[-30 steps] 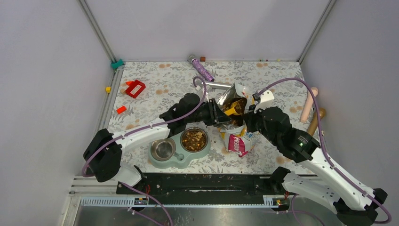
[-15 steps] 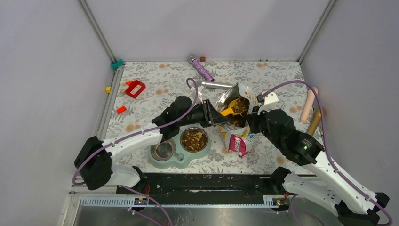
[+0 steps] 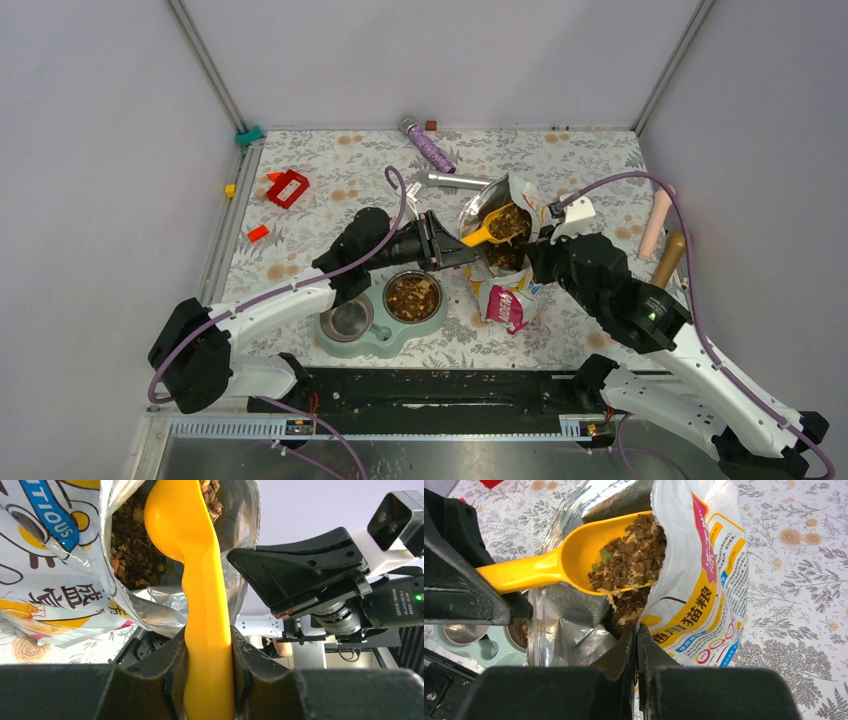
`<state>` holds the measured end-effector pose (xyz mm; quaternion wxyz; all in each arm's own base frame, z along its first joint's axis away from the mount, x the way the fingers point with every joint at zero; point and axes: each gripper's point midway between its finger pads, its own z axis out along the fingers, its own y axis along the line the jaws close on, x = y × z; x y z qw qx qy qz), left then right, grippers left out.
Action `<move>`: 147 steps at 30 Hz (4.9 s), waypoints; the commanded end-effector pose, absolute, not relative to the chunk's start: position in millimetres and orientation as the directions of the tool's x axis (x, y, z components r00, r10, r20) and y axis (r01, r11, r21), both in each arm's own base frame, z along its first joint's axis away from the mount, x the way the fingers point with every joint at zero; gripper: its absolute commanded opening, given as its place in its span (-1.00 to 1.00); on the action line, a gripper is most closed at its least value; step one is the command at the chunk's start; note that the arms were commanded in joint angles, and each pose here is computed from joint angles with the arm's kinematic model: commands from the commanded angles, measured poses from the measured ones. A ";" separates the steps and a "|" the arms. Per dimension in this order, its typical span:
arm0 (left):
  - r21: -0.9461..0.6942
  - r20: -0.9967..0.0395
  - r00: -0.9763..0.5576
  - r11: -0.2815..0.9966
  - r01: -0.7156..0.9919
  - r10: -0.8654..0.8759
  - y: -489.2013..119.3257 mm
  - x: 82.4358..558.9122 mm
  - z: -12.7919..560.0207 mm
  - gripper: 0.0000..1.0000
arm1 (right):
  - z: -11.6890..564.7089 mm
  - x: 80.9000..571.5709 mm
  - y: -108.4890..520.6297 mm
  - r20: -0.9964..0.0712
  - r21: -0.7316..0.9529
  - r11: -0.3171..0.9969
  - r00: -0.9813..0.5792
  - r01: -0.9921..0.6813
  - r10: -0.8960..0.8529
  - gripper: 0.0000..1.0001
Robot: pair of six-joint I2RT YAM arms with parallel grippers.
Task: Serve the pet food
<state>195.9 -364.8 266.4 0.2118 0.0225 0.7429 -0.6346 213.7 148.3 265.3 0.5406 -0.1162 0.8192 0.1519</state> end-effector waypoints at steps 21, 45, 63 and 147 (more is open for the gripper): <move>-0.953 -0.303 -0.916 0.077 0.293 -0.265 -326.4 175.8 280.2 -1.00 | 294.7 214.1 148.1 -0.951 0.164 0.916 -0.304 -0.366 0.049 -1.00; -0.934 -0.259 -0.920 -0.166 0.316 -0.295 -314.8 162.4 289.3 -1.00 | 296.5 215.9 143.1 -0.955 0.155 0.926 -0.293 -0.344 0.051 -1.00; -0.938 -0.292 -0.910 -0.097 0.332 -0.294 -329.5 169.4 284.5 -1.00 | 300.8 217.2 135.8 -0.961 0.153 0.936 -0.268 -0.318 0.066 -1.00; -0.960 -0.254 -0.771 0.253 0.124 -0.585 -176.1 102.6 239.1 -1.00 | 300.5 215.1 136.9 -0.961 0.167 0.930 -0.266 -0.327 0.079 -1.00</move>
